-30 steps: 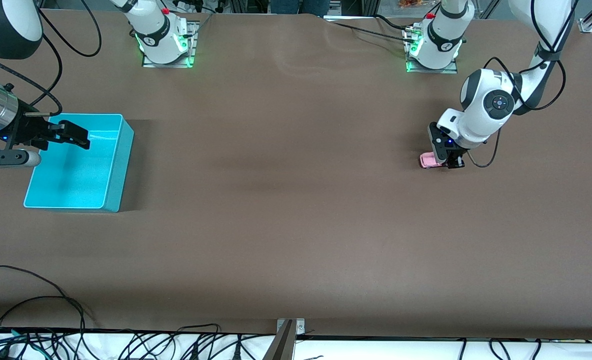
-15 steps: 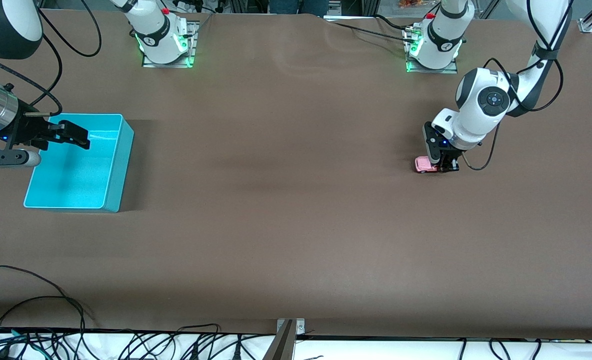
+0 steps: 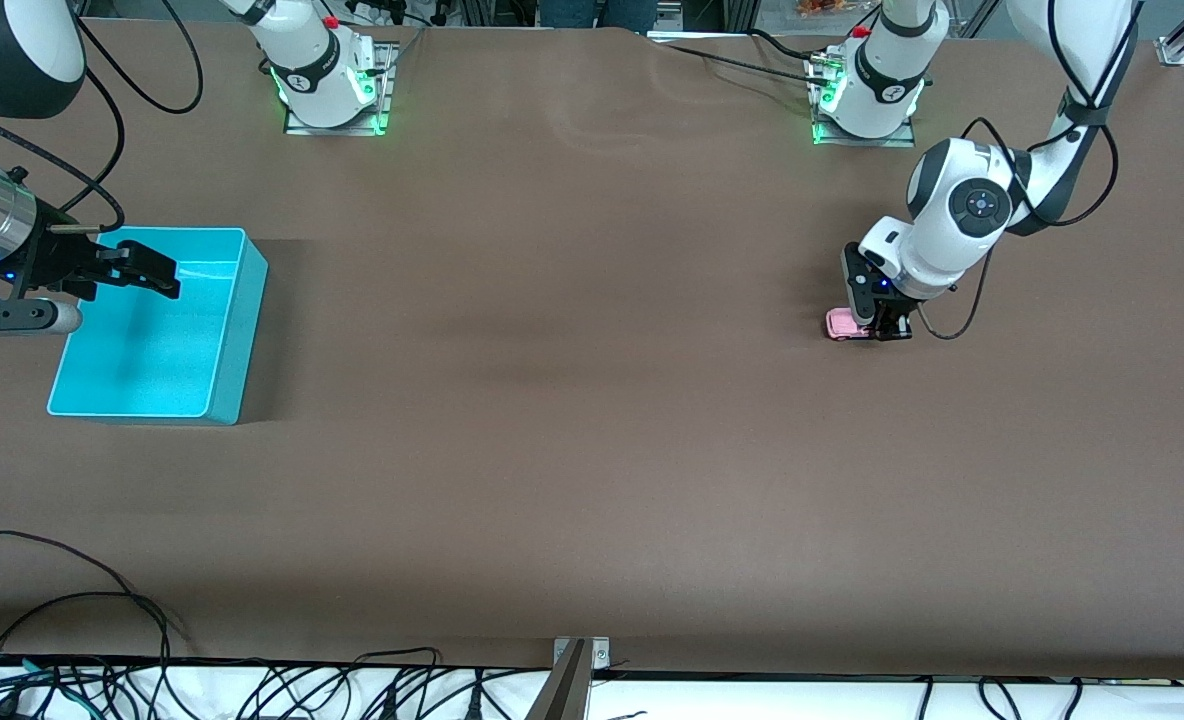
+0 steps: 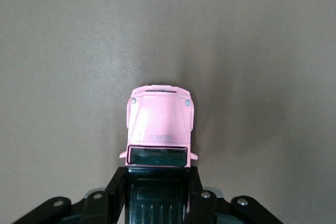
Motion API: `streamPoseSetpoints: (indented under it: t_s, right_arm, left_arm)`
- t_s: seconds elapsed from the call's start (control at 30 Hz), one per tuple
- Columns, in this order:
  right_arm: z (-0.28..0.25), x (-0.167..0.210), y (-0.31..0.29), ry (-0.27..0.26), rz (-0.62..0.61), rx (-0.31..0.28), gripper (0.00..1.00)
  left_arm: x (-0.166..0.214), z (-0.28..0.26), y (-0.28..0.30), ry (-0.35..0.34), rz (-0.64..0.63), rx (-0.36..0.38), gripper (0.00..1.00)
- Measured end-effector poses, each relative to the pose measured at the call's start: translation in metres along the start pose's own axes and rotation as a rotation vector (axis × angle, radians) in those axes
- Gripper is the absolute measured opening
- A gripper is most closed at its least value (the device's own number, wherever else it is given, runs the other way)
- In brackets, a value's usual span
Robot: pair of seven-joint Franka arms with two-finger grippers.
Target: Wind and store pink jeep toy
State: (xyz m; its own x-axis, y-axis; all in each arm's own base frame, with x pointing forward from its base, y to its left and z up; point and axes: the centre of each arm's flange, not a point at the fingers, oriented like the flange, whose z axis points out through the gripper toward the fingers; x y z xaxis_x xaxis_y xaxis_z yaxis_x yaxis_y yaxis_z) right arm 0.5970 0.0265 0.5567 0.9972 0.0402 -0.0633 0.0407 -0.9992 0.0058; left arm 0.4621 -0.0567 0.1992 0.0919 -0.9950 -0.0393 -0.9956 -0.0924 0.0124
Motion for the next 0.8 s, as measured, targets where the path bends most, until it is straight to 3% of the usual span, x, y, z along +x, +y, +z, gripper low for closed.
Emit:
streamPoseSetpoints:
  t_s: [0.53, 0.8]
  right_arm:
    - [0.000, 0.000, 0.000, 0.000, 0.000, 0.000, 1.00]
    - [0.000, 0.000, 0.000, 0.000, 0.000, 0.000, 1.00]
  left_arm:
    - [0.000, 0.000, -0.007, -0.002, 0.085, -0.009, 0.50]
    - [-0.011, 0.001, -0.011, 0.016, 0.046, -0.020, 0.50]
